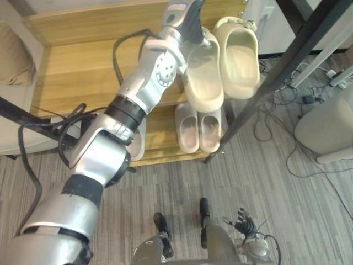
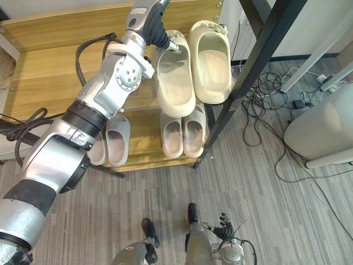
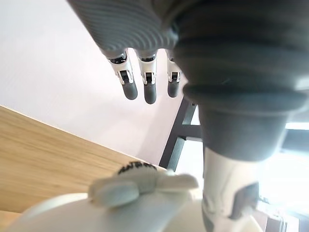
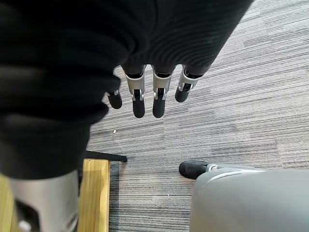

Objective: Organize the slippers on the shoe rack

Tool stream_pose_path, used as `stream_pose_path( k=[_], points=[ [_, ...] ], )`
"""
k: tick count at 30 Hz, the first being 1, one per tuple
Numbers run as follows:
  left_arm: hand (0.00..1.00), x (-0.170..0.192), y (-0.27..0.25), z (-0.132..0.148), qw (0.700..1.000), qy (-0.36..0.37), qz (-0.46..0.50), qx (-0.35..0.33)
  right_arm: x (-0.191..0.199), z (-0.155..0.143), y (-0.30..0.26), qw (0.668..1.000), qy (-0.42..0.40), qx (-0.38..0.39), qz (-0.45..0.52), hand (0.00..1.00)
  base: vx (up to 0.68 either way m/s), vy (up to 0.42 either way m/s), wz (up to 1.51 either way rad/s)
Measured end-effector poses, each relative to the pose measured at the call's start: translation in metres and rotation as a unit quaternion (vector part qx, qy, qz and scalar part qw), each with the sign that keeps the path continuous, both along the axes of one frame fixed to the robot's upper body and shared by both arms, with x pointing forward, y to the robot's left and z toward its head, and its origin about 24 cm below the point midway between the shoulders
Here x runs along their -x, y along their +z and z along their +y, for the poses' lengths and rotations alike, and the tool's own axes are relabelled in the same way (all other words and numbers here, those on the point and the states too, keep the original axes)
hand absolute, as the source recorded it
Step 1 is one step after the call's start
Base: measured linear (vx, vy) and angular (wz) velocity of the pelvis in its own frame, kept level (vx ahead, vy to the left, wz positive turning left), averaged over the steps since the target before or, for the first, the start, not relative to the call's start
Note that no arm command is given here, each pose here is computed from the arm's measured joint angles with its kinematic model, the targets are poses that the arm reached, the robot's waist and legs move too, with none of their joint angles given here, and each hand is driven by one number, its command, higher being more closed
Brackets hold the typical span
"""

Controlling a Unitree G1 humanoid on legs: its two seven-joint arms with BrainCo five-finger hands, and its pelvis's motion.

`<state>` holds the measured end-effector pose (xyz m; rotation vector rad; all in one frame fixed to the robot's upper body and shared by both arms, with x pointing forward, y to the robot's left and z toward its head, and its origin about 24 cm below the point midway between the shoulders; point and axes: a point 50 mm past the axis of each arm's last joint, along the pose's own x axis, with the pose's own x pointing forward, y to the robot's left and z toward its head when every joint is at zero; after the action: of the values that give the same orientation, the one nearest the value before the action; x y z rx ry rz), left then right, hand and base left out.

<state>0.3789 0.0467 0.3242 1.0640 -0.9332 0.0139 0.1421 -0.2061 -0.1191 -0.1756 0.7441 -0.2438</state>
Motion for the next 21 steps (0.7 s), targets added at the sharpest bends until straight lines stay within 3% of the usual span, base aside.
stream_pose_path(
  k=[9, 14, 21],
  points=[
    [0.00, 0.015, -0.009, 0.001, 0.997, -0.051, -0.004, 0.054, 0.004, 0.002, -0.004, 1.000, -0.012, -0.014, 0.009, 0.00, 0.00, 0.015, 0.05],
    [0.00, 0.033, -0.025, 0.020, 0.980, -0.104, 0.009, 0.170, 0.008, 0.011, -0.009, 0.999, -0.015, -0.030, 0.021, 0.00, 0.00, 0.017, 0.14],
    [0.00, 0.049, -0.070, 0.031, 0.949, -0.135, 0.061, 0.280, 0.013, 0.012, -0.015, 0.998, -0.016, -0.033, 0.047, 0.00, -0.01, 0.020, 0.14]
  ],
)
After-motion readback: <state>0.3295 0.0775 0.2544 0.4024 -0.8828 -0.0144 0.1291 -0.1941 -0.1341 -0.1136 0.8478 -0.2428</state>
